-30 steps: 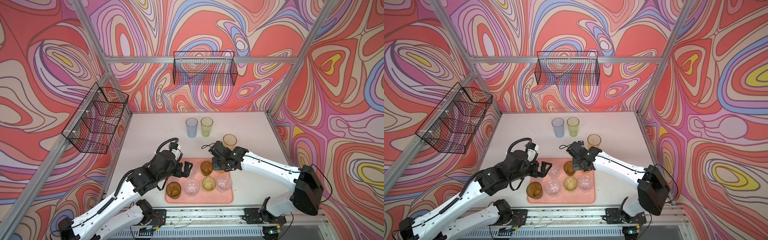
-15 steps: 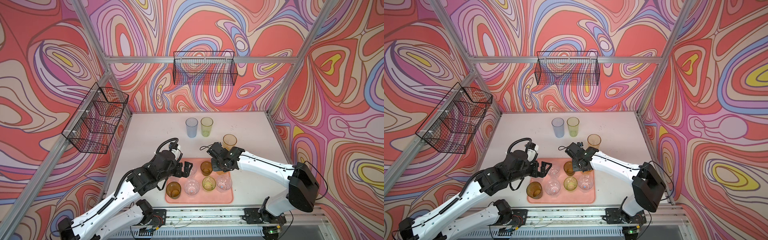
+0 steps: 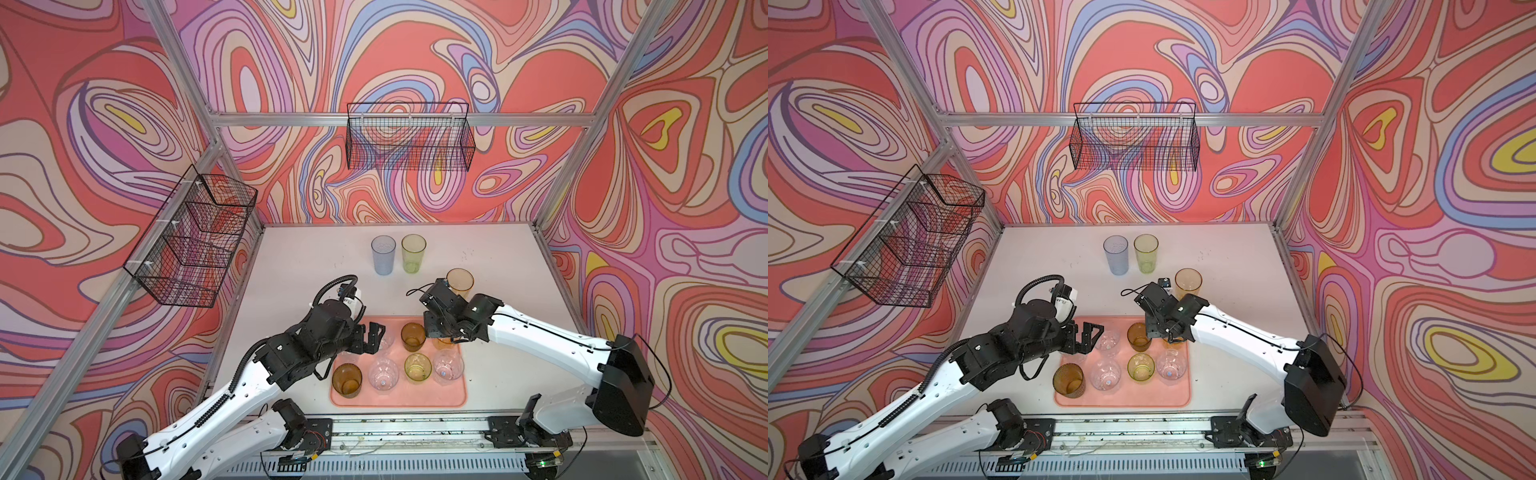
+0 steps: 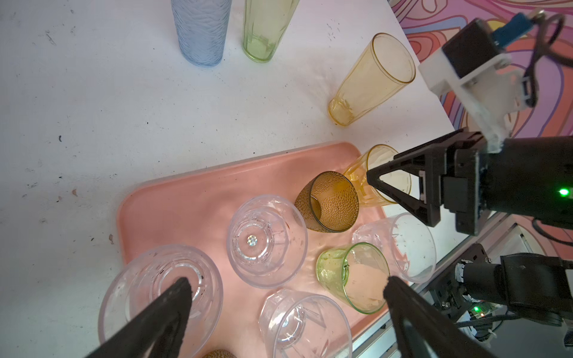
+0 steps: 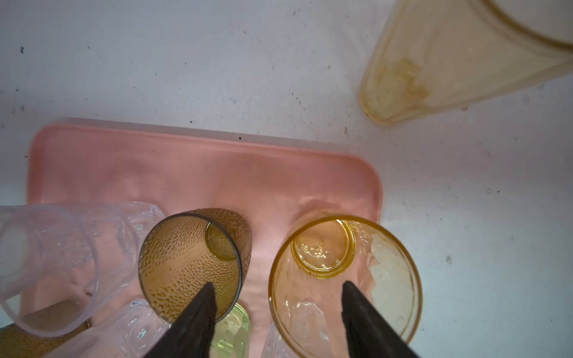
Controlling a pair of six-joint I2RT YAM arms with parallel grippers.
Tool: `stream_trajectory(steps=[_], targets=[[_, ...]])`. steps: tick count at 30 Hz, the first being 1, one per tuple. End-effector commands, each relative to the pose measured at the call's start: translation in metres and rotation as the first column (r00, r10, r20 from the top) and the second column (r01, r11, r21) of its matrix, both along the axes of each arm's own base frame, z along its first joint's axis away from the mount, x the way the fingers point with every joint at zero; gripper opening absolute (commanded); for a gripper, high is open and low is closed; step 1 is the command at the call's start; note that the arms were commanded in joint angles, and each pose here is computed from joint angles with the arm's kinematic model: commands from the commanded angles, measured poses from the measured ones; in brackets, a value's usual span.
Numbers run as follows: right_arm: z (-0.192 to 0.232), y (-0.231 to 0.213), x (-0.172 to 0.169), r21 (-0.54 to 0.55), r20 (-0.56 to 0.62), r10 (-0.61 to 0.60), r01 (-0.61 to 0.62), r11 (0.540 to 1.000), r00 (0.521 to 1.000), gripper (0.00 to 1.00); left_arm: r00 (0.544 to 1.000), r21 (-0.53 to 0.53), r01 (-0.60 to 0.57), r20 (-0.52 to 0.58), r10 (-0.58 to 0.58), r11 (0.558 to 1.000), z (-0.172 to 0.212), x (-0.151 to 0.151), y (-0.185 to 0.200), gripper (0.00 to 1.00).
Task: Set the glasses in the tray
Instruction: 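Lower the yellow glass onto the tray's far corner with the right gripper, then open and raise the right gripper while the left reaches toward the blue glass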
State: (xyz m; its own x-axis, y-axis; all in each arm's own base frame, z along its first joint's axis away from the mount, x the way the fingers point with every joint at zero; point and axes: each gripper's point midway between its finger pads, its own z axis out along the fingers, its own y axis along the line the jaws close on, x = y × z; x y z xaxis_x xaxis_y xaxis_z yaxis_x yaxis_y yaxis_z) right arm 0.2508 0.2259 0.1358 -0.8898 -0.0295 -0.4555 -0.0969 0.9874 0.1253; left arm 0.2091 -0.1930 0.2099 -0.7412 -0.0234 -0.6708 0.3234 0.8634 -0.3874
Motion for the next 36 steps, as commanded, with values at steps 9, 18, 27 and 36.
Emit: stream_trajectory(steps=[9, 18, 27, 36], targets=[[0.035, -0.008, 0.013, 0.006, 0.172, 0.023, -0.025, 1.000, 0.985, 0.98, 0.996, 0.054, -0.052, 0.070, 0.049, 0.997, 0.034, 0.024, 0.000, 1.00], [0.085, -0.022, 0.034, -0.083, 0.348, 0.048, -0.020, 0.996, 0.936, 0.98, 0.984, 0.165, -0.139, 0.132, 0.117, 0.976, 0.052, 0.053, 0.005, 1.00], [0.107, -0.044, 0.032, -0.116, 0.427, 0.036, 0.016, 0.993, 0.904, 0.98, 0.972, 0.110, -0.190, 0.161, 0.171, 0.976, 0.070, 0.082, -0.016, 1.00], [0.152, -0.056, 0.024, -0.060, 0.491, 0.022, 0.008, 0.998, 0.871, 0.98, 0.941, 0.123, -0.297, 0.206, 0.268, 0.947, 0.082, 0.102, -0.010, 1.00]])
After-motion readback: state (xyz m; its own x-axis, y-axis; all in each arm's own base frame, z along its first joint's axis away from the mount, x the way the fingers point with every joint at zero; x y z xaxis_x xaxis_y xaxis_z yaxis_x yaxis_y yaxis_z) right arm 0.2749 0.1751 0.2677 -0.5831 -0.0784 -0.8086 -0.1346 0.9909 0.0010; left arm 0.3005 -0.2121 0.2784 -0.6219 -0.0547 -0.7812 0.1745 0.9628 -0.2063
